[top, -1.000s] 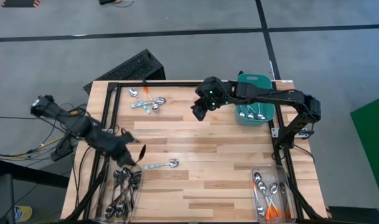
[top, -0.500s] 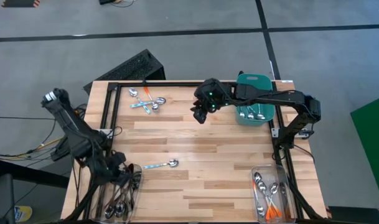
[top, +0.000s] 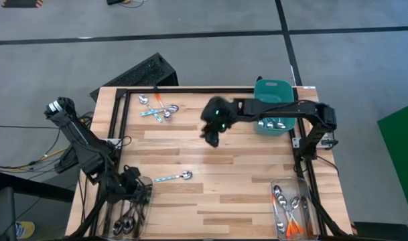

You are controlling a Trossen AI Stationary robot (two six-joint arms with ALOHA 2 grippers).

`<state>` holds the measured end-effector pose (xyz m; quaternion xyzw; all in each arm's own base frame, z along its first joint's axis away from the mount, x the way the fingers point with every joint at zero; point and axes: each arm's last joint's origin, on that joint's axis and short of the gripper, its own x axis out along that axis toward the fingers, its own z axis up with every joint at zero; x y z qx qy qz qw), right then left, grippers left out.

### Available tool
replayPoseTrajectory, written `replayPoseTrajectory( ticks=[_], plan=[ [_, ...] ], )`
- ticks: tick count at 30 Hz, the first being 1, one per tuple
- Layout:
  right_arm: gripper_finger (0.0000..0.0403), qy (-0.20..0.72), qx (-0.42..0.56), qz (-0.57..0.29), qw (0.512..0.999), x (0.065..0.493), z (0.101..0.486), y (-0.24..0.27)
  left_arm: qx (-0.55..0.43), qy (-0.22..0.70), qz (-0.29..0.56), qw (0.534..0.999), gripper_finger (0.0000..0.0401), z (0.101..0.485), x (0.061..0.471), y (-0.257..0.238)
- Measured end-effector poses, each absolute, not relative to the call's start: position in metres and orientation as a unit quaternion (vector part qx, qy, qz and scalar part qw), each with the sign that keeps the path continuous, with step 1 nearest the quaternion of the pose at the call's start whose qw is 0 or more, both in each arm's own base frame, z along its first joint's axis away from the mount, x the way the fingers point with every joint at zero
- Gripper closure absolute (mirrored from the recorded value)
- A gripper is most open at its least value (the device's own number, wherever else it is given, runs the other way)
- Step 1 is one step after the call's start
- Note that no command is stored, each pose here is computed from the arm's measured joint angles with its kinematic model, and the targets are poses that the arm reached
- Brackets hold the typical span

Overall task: Sort silverware by color (type)
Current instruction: Put the blue spoon into the blue bin

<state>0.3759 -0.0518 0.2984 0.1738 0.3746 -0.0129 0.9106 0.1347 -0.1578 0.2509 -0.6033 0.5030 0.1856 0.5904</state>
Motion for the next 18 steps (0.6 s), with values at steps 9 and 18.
replayPoseTrajectory(
  ticks=[9, 18],
  plan=[
    [0.0227, 0.401, 0.150, 0.033, 0.903, 0.404, 0.262, -0.005, -0.599, 0.429, 0.093, 0.670, 0.0253, 0.277, 0.152, -0.155],
    [0.0227, 0.390, 0.142, 0.021, 0.910, 0.427, 0.230, 0.027, -0.450, 0.417, 0.039, 0.789, 0.0255, 0.289, 0.166, -0.113]
  ],
)
